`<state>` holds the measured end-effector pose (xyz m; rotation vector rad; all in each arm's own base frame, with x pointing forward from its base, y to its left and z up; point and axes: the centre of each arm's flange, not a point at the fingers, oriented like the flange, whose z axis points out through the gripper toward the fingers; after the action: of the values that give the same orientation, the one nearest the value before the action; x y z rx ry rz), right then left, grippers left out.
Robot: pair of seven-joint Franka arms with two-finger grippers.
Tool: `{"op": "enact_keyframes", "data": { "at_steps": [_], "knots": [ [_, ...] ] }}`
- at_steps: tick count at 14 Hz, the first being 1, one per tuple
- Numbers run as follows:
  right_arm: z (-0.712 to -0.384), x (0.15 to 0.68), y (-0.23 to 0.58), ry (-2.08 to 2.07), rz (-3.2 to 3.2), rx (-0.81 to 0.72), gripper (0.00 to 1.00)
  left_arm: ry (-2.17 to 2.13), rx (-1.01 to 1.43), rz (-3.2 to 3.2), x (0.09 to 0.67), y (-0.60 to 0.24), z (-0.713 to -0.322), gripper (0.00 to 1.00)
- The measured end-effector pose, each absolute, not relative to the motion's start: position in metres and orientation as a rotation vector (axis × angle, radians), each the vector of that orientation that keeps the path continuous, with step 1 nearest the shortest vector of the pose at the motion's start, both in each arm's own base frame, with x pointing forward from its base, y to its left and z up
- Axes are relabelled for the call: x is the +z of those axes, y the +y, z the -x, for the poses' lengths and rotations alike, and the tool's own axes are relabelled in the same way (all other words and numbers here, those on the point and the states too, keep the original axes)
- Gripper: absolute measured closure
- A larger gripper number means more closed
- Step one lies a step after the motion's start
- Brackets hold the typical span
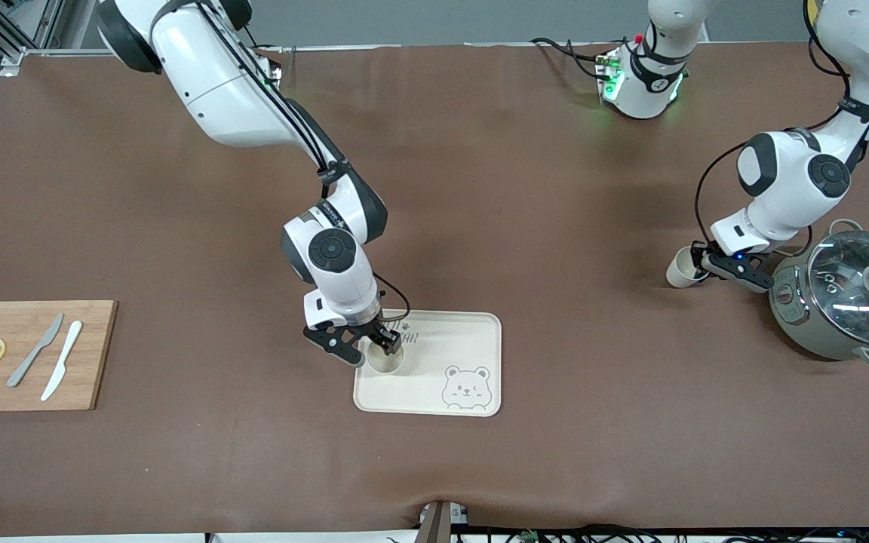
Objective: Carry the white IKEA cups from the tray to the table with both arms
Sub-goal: 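Grasp the second cup with the right gripper and carry it toward the cutting board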
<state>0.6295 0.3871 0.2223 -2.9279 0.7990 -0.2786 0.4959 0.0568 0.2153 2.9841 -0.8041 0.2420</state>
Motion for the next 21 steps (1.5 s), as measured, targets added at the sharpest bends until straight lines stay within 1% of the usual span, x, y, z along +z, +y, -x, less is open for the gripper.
{"op": "enact_keyframes", "data": {
  "at_steps": [1,2,3,4,5,6,7,8,9,11,12,14,15,16,17,18,21],
  "knots": [
    [-0.629,0.222,0.387,0.801,2.927,-0.279,0.48,-0.827,0.247,-2.986,0.217,0.057,-0.498,0.92],
    [-0.629,0.222,0.387,0.803,2.926,-0.279,0.6,-0.833,0.251,-2.987,0.218,0.057,-0.499,0.84],
    [-0.629,0.223,0.387,0.804,2.926,-0.279,0.7,-0.832,0.253,-2.988,0.218,0.057,-0.499,0.75],
    [-0.629,0.223,0.387,0.805,2.925,-0.279,0.78,-0.822,0.254,-2.99,0.219,0.057,-0.5,0.75],
    [-0.629,0.223,0.387,0.805,2.925,-0.279,0.78,-0.806,0.253,-2.994,0.219,0.057,-0.5,0.69],
    [-0.629,0.223,0.387,0.805,2.925,-0.279,0.84,-0.793,0.253,-2.997,0.219,0.057,-0.5,0.65],
    [-0.63,0.223,0.387,0.806,2.925,-0.279,0.91,-0.782,0.253,-2.999,0.219,0.057,-0.5,0.65],
    [-0.629,0.223,0.388,0.806,2.924,-0.279,0.91,-0.778,0.253,-3.0,0.219,0.057,-0.5,0.6],
    [-0.63,0.223,0.388,0.805,2.923,-0.281,0.96,-0.777,0.253,-3.0,0.219,0.057,-0.5,0.6],
    [-0.63,0.223,0.388,0.805,2.923,-0.281,0.96,-0.757,0.253,-3.004,0.219,0.057,-0.5,0.49],
    [-0.63,0.223,0.388,0.805,2.923,-0.281,0.96,-0.749,0.253,-3.006,0.219,0.057,-0.5,0.49],
    [-0.63,0.224,0.388,0.805,2.923,-0.281,0.96,-0.747,0.26,-3.007,0.22,0.057,-0.502,0.36],
    [-0.63,0.225,0.389,0.805,2.921,-0.283,0.96,-0.746,0.269,-3.009,0.223,0.058,-0.504,0.36],
    [-0.632,0.228,0.389,0.805,2.917,-0.289,0.96,-0.746,0.276,-3.012,0.225,0.059,-0.507,0.32],
    [-0.633,0.233,0.389,0.807,2.916,-0.292,0.96,-0.747,0.277,-3.014,0.228,0.06,-0.51,0.32],
    [-0.634,0.239,0.388,0.814,2.925,-0.287,0.96,-0.749,0.271,-3.017,0.232,0.061,-0.514,0.3],
    [-0.636,0.273,0.385,0.832,2.957,-0.269,0.96,-0.758,0.241,-3.034,0.246,0.064,-0.522,0.29]
  ]
}}
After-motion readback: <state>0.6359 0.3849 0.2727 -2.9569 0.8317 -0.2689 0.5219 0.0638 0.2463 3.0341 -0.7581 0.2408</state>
